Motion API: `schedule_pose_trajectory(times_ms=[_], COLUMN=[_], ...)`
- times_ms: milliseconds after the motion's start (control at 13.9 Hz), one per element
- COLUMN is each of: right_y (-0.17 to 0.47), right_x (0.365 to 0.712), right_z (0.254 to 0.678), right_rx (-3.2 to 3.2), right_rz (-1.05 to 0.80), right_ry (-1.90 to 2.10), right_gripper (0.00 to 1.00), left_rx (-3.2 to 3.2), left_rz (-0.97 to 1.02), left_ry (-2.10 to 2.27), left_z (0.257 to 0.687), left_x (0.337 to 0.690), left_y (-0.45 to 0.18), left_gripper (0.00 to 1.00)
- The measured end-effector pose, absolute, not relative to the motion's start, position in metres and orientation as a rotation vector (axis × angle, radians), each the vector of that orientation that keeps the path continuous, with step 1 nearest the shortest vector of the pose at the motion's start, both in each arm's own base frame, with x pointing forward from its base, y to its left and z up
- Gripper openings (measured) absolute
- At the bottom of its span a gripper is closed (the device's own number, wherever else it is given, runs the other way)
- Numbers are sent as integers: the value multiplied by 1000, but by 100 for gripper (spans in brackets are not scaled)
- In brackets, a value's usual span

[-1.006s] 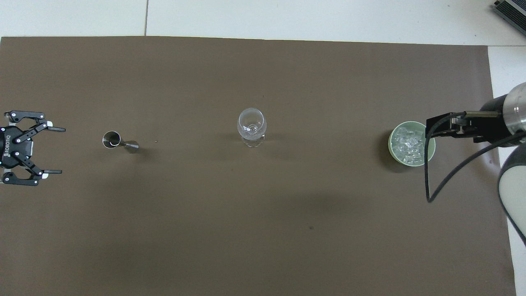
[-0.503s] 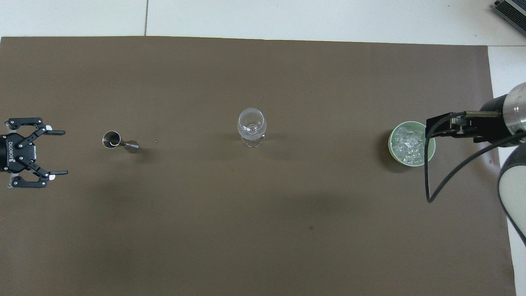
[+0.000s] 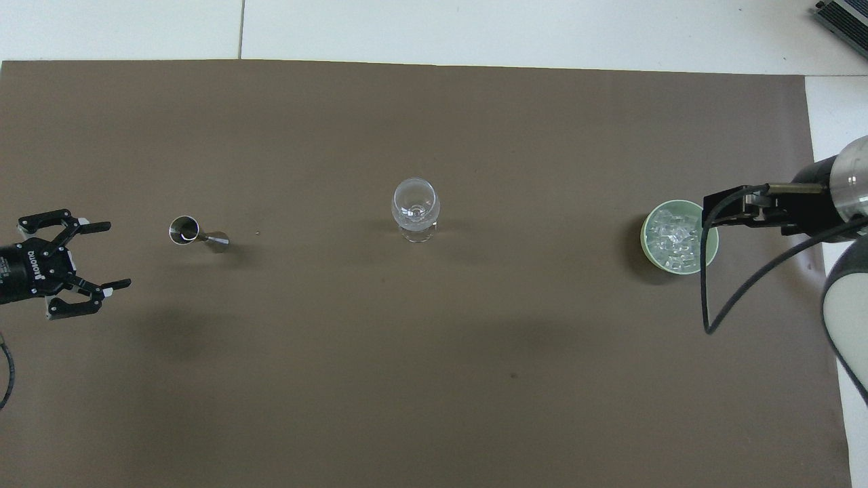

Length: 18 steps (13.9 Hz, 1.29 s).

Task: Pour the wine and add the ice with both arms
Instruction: 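Reach the open left gripper forward to the silver jigger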

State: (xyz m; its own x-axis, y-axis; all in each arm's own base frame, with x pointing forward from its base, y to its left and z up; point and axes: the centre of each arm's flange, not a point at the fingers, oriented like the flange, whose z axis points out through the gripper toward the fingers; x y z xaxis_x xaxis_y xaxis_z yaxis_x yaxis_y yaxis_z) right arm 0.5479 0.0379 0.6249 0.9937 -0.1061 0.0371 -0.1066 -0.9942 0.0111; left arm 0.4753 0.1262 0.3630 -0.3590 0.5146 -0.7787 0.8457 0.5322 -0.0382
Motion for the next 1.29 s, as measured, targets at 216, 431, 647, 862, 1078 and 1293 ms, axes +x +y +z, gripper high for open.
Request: schedule_pose_trajectory(times_ms=[216,431,647,862,1078,1293], right_y=[38,38,38,38,38,38], right_x=[548,548,548,548,548,548], right_z=[625,625,625,625,625,625], right_rx=[3124,3124,3124,3124,3124,3124], right_rz=[57,57,57,57,57,57], right_ry=[-167,-167,-167,-167,-167,-167], right_gripper=[100,100,100,100,100,100], left_rx=[1016,995,982,924,827,764], left_rz=[-592,-571,-535,-503,-485,-470], left_ry=[1989,1918,1864,1826,1814,1810], left_z=[345,323,301,280,262,250], left_x=[465,453,445,444,450,455], left_y=[120,114,111,106,89,62], left_gripper=[100,100,100,100,100,100])
